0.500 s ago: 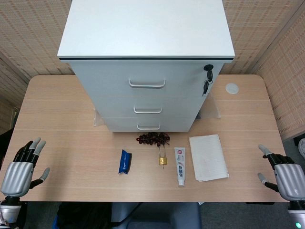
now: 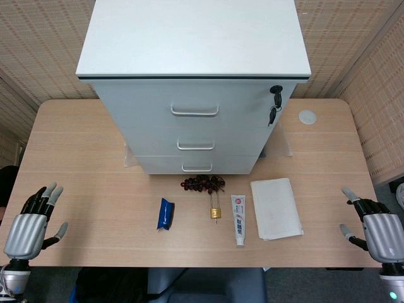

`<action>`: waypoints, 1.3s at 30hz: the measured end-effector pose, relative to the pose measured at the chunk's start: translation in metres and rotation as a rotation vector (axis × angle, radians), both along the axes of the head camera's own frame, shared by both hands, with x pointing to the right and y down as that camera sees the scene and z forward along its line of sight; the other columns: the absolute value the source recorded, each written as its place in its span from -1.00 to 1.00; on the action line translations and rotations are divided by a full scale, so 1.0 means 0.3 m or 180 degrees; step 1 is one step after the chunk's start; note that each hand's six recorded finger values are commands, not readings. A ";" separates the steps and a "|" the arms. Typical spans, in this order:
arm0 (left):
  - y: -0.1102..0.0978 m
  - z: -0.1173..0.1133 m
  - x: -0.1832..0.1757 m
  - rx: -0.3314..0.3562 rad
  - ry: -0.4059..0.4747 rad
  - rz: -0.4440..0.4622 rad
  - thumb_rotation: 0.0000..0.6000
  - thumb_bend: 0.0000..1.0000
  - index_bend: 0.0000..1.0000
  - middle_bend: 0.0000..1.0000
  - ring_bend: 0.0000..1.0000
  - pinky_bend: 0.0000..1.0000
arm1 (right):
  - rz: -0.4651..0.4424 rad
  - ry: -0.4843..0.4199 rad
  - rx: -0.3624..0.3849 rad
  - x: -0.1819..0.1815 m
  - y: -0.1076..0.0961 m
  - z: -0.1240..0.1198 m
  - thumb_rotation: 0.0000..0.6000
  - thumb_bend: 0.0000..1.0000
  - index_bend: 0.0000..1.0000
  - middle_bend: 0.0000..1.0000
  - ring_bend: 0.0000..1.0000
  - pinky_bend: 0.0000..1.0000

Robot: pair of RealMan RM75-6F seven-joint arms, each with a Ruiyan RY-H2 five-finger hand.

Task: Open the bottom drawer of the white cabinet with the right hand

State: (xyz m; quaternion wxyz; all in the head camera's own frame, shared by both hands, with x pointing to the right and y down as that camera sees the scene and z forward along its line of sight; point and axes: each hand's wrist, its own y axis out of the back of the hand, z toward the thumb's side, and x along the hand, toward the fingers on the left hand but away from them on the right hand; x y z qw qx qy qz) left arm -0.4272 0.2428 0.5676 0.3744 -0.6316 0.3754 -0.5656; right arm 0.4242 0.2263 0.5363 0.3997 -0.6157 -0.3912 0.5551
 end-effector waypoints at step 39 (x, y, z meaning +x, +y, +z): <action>-0.009 -0.010 0.004 0.0017 -0.0020 0.0088 1.00 -0.35 -0.88 -0.99 -0.93 -0.74 | -0.1559 -0.0051 -0.0679 -0.849 -0.353 0.311 1.00 -0.34 -0.91 0.80 0.93 0.77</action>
